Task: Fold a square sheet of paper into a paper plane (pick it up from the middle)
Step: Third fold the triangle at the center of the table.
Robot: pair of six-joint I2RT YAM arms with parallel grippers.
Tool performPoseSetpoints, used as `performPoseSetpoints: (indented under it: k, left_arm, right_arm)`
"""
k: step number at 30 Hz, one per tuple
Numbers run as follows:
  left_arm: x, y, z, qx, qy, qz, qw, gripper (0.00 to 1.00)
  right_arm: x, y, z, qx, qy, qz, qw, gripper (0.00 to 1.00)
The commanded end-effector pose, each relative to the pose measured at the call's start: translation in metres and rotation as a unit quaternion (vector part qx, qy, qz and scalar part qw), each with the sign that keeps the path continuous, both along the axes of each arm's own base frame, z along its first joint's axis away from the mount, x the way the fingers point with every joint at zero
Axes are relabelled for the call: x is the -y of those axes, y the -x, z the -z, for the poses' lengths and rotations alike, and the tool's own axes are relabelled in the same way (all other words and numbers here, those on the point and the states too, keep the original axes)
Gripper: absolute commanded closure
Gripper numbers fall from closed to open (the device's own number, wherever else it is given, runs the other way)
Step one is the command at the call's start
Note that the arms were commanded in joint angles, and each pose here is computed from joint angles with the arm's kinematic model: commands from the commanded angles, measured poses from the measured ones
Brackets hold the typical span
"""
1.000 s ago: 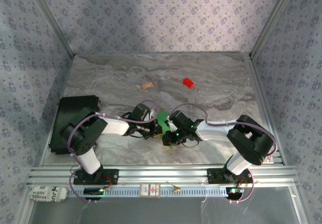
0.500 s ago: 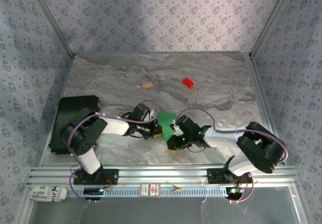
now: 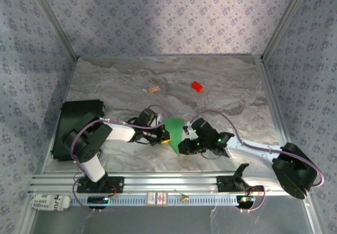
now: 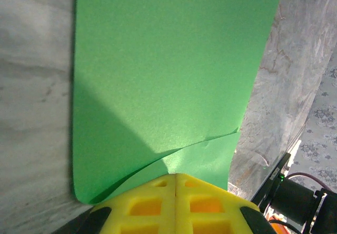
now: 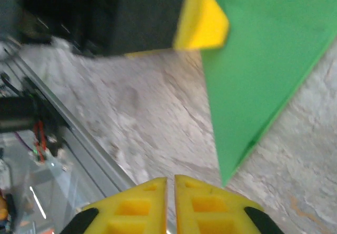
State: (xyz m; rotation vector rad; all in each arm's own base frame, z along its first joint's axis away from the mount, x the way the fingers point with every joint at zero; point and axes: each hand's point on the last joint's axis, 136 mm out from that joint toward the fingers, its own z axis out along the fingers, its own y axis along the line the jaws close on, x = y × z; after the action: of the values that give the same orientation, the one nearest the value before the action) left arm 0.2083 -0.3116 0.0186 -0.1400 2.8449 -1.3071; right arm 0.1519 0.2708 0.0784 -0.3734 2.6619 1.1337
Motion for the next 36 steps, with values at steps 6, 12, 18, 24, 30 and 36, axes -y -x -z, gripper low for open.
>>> performPoseSetpoints:
  k: [6,12,18,24,30,36]
  left_arm:
    - [-0.015,0.011,0.021,-0.032,-0.041,-0.028,0.998,1.0]
    - [-0.016,0.011,0.022,-0.031,-0.041,-0.029,0.998,1.0]
    - [-0.012,0.01,0.015,-0.028,-0.031,-0.025,0.999,1.0]
    - [-0.003,0.001,-0.014,0.01,-0.013,-0.007,1.0,1.0]
    - [0.007,0.0,-0.04,0.042,0.015,0.004,0.999,0.98]
    - [0.013,0.012,-0.029,0.029,0.017,0.016,0.999,0.99]
  right_arm:
    - [-0.018,-0.023,0.01,-0.045,0.017,0.02,0.999,0.94]
    - [-0.033,-0.03,0.026,-0.056,0.045,0.012,0.997,0.96]
    - [-0.023,-0.021,0.056,-0.084,0.094,0.001,0.992,0.96]
    - [0.009,-0.002,0.089,-0.121,0.121,0.027,0.985,1.0]
    - [0.008,-0.007,0.079,-0.112,0.104,0.016,0.988,1.0]
    - [0.011,-0.009,0.081,-0.121,0.097,0.022,0.988,1.0]
